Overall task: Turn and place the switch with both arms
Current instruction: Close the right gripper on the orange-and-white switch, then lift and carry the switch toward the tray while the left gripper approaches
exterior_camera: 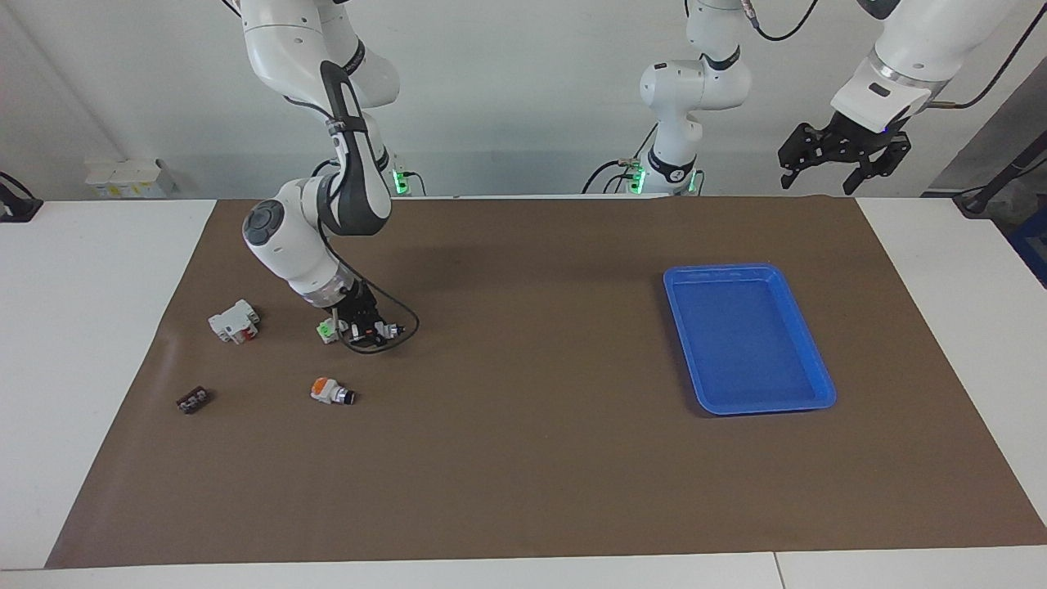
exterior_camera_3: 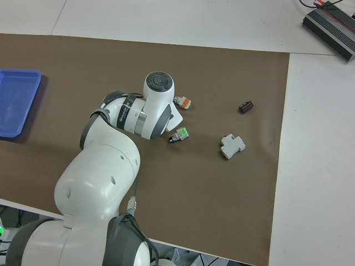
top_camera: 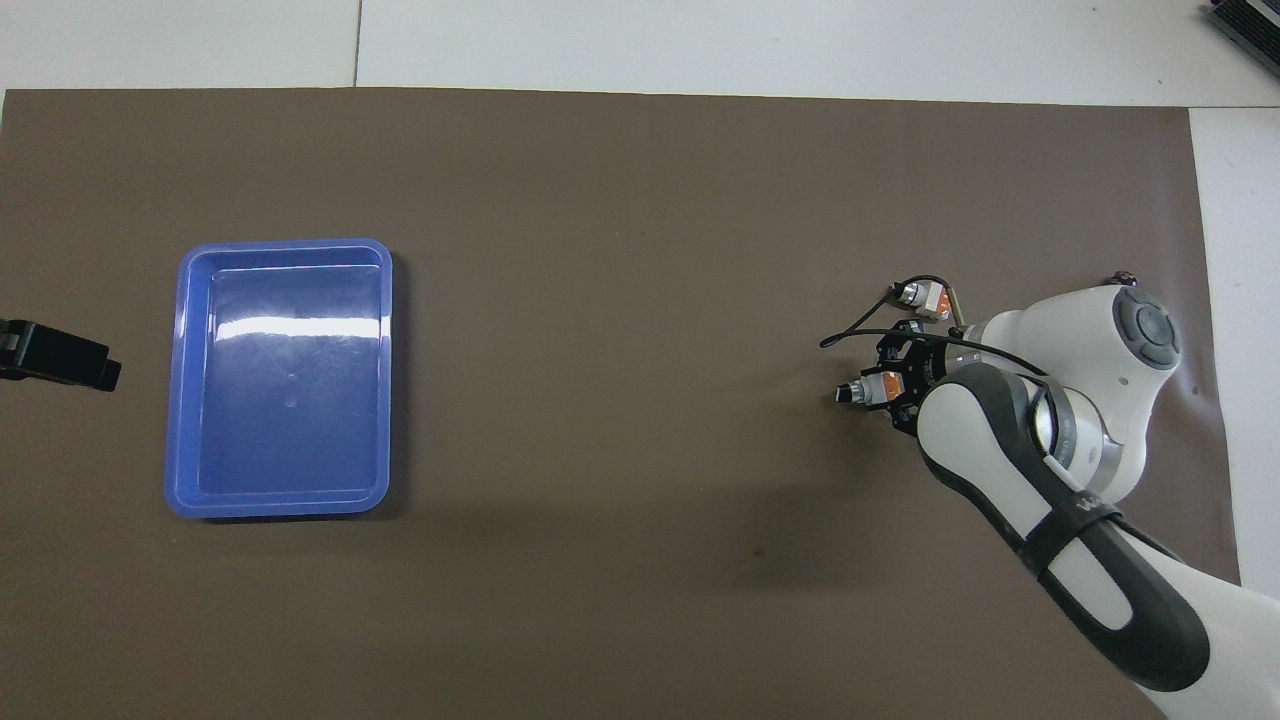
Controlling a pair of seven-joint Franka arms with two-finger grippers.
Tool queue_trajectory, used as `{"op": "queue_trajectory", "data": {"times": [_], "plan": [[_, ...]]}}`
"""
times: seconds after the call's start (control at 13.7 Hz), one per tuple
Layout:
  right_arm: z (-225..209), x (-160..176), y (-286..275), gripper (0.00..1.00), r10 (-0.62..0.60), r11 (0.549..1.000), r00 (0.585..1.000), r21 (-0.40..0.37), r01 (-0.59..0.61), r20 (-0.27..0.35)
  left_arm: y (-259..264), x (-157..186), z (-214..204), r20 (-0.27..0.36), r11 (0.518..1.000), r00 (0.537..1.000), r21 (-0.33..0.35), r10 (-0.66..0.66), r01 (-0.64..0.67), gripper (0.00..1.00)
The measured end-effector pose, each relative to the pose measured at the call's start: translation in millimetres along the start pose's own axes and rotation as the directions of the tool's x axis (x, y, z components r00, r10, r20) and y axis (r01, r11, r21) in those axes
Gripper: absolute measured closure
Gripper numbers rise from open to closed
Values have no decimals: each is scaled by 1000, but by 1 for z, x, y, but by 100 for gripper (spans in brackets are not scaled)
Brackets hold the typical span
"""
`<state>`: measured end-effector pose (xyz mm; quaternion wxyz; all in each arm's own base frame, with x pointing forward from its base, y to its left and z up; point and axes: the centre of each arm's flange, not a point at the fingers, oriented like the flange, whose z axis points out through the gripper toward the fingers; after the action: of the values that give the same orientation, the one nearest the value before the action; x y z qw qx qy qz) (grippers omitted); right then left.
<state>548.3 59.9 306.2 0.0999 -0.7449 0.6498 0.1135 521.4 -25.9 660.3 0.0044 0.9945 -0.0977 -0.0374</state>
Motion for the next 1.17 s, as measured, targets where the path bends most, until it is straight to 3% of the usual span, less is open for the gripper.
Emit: {"op": "queue_trajectory", "data": {"times": [0.22, 0.58, 0.87, 1.17], "plan": [[-40, -24, -22, 59, 67, 998, 982, -21, -64, 177, 0, 0, 0, 0, 1000, 1000, 0, 0, 0, 0], [-118, -109, -62, 59, 127, 988, 893, 24, -152, 431, 0, 0, 0, 0, 1000, 1000, 0, 0, 0, 0], [-163, -186, -74, 59, 115, 985, 835, 47, -167, 539, 0, 0, 0, 0, 1000, 1000, 0, 0, 0, 0], [-161, -258, -69, 59, 115, 980, 775, 57, -191, 622, 1, 0, 0, -1, 1000, 1000, 0, 2, -2, 0]]}}
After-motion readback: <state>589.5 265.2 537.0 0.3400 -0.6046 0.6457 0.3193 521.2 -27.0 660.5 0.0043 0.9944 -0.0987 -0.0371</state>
